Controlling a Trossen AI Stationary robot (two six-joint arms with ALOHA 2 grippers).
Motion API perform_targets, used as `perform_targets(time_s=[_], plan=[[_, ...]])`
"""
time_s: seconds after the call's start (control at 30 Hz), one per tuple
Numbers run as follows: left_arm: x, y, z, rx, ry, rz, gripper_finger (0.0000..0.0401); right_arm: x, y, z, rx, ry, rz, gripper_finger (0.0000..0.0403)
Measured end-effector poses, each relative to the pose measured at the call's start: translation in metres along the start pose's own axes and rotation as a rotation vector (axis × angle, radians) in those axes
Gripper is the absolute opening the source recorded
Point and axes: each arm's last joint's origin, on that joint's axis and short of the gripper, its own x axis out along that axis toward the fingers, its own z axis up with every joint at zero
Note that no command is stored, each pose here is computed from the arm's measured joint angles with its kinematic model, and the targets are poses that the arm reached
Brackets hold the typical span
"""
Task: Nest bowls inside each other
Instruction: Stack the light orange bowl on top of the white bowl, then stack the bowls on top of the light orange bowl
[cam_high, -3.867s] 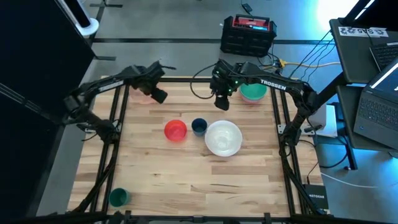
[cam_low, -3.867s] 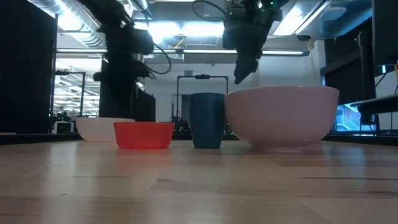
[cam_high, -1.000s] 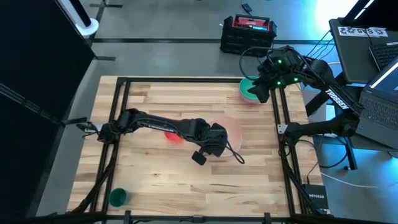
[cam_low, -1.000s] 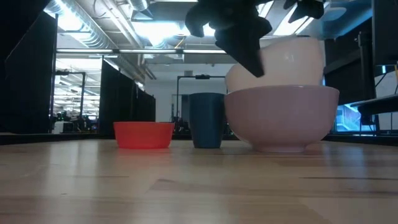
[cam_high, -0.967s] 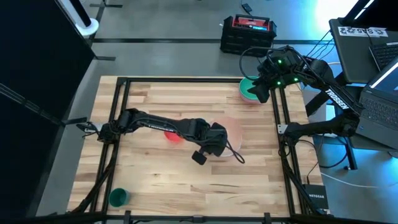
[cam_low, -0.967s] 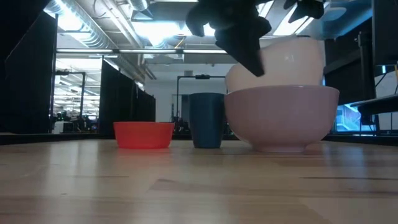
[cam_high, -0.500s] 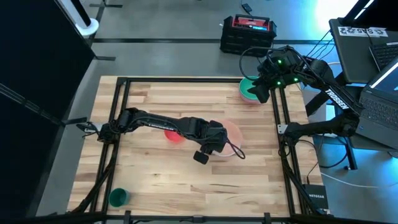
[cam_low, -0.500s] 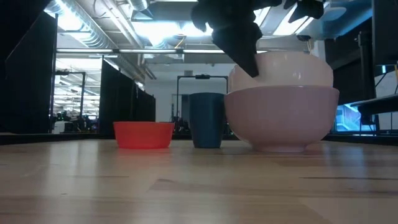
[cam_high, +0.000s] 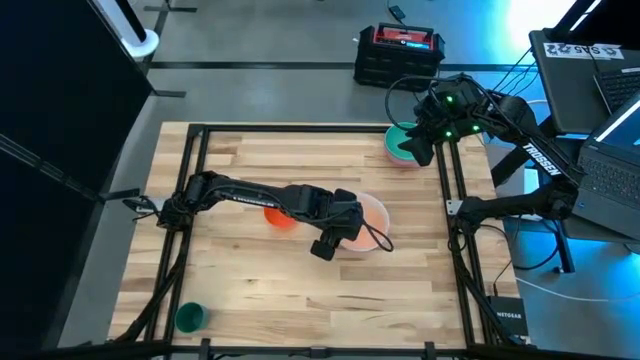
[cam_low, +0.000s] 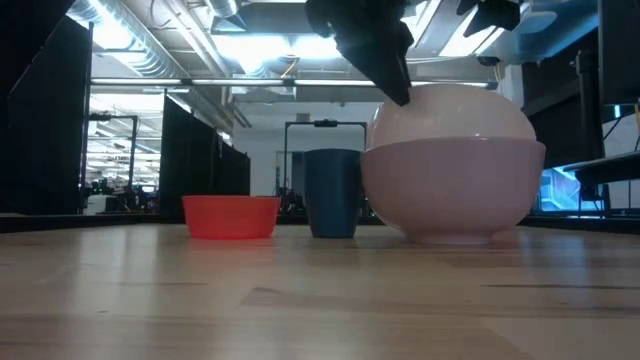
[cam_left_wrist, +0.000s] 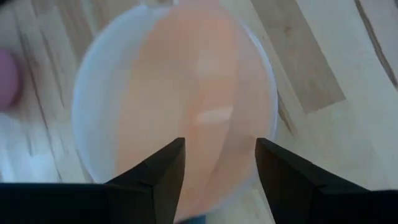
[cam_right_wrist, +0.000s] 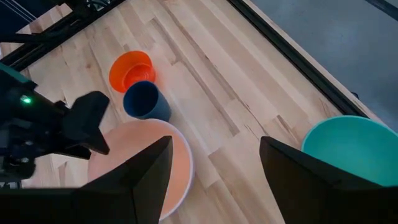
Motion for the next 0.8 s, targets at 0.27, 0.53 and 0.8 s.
perform_targets(time_s=[0.27, 0.53, 0.8], plan=[[-0.016, -0.013, 0.006, -0.010, -0.040, -0.009, 0.0180, 0.001, 0.000, 0.000, -0.003, 0.010, -0.001, 0.0227], [-0.085, -0.003, -0.019, -0.284, 0.000, 0.075, 0.0180, 0.042, -0.013, -0.014, -0.033, 0.091, -0.016, 0.0227], [-0.145, -0.002, -0.069, -0.534, 0.077, 0.168, 0.0180, 0.091, -0.030, -0.041, -0.095, 0.196, -0.072, 0.0227]])
